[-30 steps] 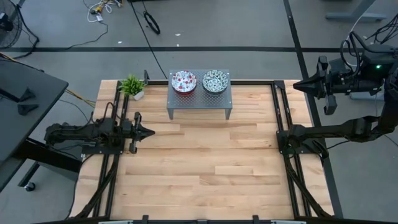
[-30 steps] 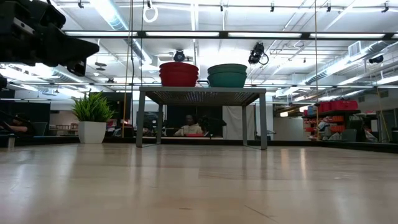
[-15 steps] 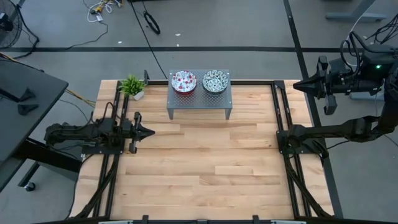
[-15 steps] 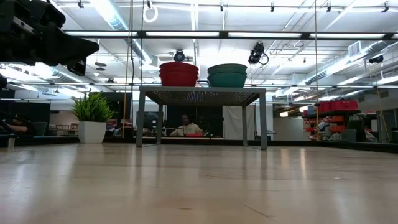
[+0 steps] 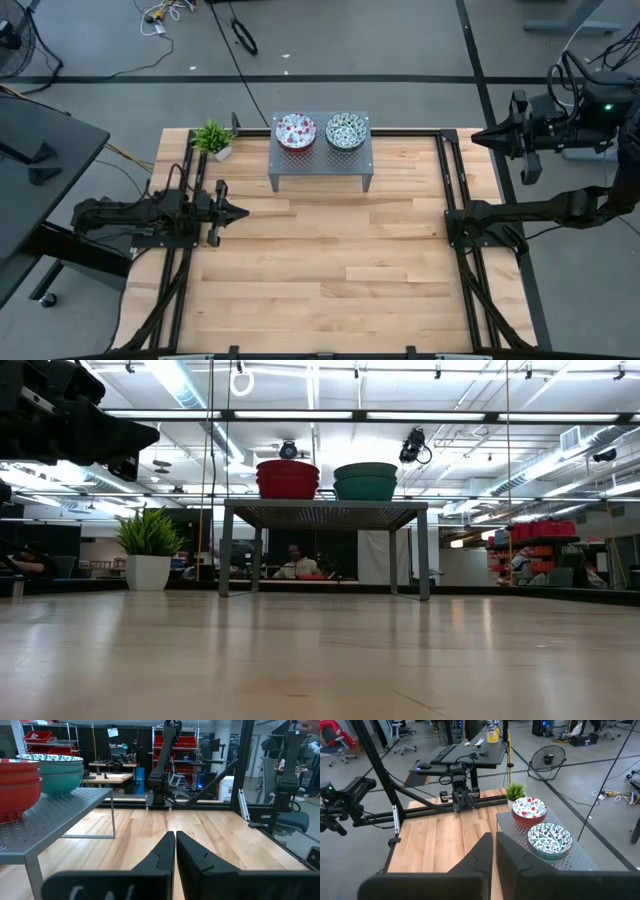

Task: Pick & Place Mini bowls
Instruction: Return to Home Position

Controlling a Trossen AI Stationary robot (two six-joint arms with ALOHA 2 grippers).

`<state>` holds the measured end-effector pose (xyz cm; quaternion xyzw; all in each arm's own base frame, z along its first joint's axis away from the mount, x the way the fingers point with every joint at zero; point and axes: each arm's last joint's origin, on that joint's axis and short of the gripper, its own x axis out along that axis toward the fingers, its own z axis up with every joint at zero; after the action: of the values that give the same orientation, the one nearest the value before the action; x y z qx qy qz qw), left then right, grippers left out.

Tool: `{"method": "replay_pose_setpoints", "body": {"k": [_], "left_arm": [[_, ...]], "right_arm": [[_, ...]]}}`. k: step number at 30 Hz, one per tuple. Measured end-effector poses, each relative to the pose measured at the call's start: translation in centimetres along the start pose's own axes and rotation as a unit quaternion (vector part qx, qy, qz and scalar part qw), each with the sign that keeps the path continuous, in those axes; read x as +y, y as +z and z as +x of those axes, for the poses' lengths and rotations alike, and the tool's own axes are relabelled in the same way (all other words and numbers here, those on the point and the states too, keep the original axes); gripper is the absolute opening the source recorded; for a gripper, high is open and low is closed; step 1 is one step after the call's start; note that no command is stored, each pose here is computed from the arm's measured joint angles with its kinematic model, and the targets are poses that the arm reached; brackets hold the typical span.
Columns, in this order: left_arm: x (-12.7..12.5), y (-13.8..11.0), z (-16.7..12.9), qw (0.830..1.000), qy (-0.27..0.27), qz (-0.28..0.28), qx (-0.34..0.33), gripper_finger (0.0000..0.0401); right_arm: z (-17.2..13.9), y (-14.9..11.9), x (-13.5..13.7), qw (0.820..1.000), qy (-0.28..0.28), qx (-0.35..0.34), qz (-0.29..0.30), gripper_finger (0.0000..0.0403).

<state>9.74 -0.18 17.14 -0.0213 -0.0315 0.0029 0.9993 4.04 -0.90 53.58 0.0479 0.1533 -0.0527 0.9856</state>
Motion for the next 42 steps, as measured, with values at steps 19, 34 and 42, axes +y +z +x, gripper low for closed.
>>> {"method": "replay_pose_setpoints", "body": {"k": [19,34,42], "left_arm": [[0.0,0.0,0.0,1.0,0.0,0.0,0.0,0.0018],[0.0,0.0,0.0,1.0,0.0,0.0,0.0,0.0018],[0.0,0.0,0.0,1.0,0.0,0.0,0.0,0.0018]], "right_arm": [[1.1,3.4,-0.5,0.99,-0.002,-0.134,-0.046,0.0025],[3.3,5.6,0.8,0.965,0.107,-0.218,-0.102,0.0025],[6.1,3.7,1.1,0.945,0.129,-0.268,-0.138,0.0025]]}}
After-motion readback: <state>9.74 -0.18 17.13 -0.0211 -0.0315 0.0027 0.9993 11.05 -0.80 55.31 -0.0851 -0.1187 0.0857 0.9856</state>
